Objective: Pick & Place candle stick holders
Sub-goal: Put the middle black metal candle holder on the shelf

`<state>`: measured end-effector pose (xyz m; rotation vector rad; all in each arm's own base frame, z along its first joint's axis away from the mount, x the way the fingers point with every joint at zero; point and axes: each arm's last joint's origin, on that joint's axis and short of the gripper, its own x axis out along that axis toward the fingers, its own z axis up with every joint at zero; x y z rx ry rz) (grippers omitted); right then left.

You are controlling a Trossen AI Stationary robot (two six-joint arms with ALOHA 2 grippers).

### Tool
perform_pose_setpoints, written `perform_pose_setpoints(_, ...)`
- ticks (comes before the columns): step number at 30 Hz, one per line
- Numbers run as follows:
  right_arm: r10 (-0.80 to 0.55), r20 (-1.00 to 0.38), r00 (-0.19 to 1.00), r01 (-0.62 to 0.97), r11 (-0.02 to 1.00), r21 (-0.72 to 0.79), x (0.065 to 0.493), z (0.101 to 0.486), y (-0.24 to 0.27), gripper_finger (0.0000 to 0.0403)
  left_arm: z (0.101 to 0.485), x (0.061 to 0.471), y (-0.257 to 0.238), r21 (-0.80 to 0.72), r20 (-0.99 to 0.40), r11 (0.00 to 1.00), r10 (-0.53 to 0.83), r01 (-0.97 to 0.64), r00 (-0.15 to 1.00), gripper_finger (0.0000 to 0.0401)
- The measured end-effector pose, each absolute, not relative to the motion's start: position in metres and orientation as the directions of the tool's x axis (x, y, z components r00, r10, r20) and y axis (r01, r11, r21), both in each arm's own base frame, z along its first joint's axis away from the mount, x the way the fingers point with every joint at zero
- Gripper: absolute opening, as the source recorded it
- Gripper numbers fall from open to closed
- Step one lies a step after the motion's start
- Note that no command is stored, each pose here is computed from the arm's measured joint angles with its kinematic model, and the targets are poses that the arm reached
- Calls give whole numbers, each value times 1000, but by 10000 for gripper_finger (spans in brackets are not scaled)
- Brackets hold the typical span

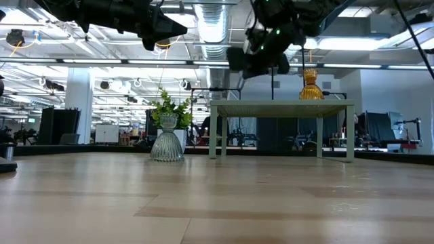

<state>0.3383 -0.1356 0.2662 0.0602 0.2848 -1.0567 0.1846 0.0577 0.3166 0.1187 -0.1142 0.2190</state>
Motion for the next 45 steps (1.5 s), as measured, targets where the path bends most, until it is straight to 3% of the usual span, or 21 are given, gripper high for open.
perform_pose_setpoints(11,-652,-276,707,623,758,-193,305,326,-43,0,316,185,58,104,115,970,210,-222,971,3)
perform_pose_setpoints(17,-542,-336,770,505,840,-197,279,338,-1,0,306,185,57,94,11,974,208,-208,978,6)
perform_pose_setpoints(23,-449,-382,808,390,893,-227,276,331,29,0,301,182,40,95,-60,993,72,-66,996,4)
perform_pose_setpoints(28,-329,-453,829,247,941,-232,274,304,42,0,306,165,18,189,-74,982,2,12,997,3)
perform_pose_setpoints(31,-298,-465,834,218,951,-218,274,288,43,0,307,148,10,195,-102,981,0,20,995,4)
perform_pose_setpoints(39,-176,-461,870,120,982,-148,277,277,35,0,307,113,-13,146,-119,971,-175,192,977,5)
perform_pose_setpoints(45,-181,-460,869,121,980,-158,277,277,32,0,309,106,-27,129,-103,941,-302,314,948,3)
